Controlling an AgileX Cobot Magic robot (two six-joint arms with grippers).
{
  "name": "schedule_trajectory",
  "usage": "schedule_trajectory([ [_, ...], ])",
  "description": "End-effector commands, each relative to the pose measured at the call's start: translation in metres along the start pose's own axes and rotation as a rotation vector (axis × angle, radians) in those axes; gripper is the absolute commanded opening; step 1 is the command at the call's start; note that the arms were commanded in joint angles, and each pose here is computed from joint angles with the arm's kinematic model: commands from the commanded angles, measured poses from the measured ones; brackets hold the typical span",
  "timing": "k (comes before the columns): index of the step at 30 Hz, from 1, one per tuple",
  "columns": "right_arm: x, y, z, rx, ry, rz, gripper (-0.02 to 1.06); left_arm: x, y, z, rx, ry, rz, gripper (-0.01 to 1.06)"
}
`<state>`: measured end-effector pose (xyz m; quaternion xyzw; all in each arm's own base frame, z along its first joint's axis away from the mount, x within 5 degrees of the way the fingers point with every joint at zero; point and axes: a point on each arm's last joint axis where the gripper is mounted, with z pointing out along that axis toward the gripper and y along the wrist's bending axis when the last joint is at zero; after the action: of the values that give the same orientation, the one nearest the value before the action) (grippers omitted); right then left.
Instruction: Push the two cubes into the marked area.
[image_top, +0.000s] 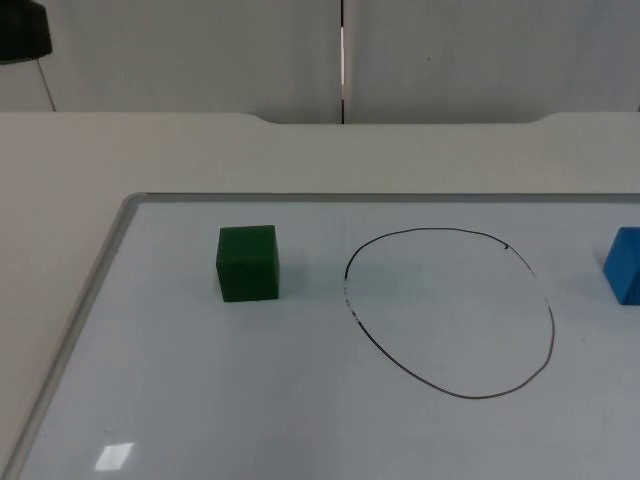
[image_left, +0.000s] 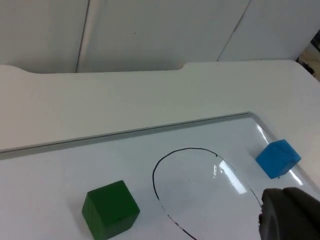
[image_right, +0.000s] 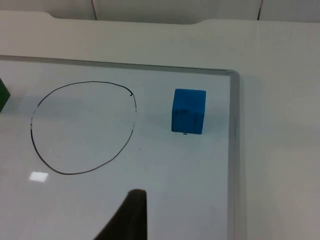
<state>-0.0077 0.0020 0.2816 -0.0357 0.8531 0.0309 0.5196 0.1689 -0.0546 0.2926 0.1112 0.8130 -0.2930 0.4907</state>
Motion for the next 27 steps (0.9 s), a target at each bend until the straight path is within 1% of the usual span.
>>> schedule_trajectory([
  [1,0.001,0.0,0.001,0.011,0.0,-0.004,1.05,-0.003,0.005,0.005,-0.006,-0.018,-0.019,0.0],
  [4,0.001,0.0,0.001,0.011,0.0,-0.004,1.05,-0.002,0.01,0.012,-0.02,-0.002,-0.045,0.0],
  [7,0.001,0.0,0.001,0.011,0.0,-0.004,1.05,0.002,0.021,0.024,-0.047,0.028,-0.079,0.0],
  [8,0.001,0.0,0.001,0.011,0.0,-0.004,1.05,0.004,0.027,0.029,-0.068,0.041,-0.101,0.0],
  [10,0.001,0.0,0.001,0.011,0.0,-0.004,1.05,0.005,0.029,0.031,-0.076,0.048,-0.104,0.0],
  [12,0.001,0.0,0.001,0.008,0.0,-0.001,1.05,0.01,0.039,0.041,-0.105,0.081,-0.107,0.0],
  [15,0.001,0.004,0.001,-0.032,0.0,0.019,1.05,0.016,0.046,0.05,-0.118,0.121,-0.14,0.0],
  [16,0.001,0.004,0.001,-0.035,0.0,0.019,1.05,0.018,0.049,0.053,-0.134,0.131,-0.146,0.0],
  [17,0.001,0.004,0.001,-0.035,0.0,0.019,1.05,0.018,0.049,0.053,-0.134,0.131,-0.146,0.0],
  [19,0.001,0.004,0.001,-0.035,0.0,0.019,1.05,0.023,0.053,0.062,-0.179,0.156,-0.142,0.0],
  [22,0.001,0.003,0.001,-0.029,0.0,0.015,1.05,0.024,0.047,0.074,-0.176,0.182,-0.111,0.0],
  [23,0.001,0.002,0.001,-0.018,0.0,0.009,1.05,0.023,0.046,0.084,-0.219,0.189,-0.08,0.0],
  [24,0.002,-0.001,0.001,0.02,0.001,-0.011,1.05,0.023,0.045,0.091,-0.251,0.192,-0.058,0.0],
  [25,0.002,-0.002,0.001,0.025,0.001,-0.014,1.05,0.023,0.045,0.093,-0.271,0.19,-0.045,0.0],
  [26,0.002,-0.005,0.001,0.067,0.002,-0.036,1.05,0.024,0.046,0.103,-0.311,0.203,-0.026,0.0],
  [27,0.002,-0.005,0.001,0.067,0.002,-0.036,1.05,0.024,0.046,0.103,-0.311,0.203,-0.026,0.0],
])
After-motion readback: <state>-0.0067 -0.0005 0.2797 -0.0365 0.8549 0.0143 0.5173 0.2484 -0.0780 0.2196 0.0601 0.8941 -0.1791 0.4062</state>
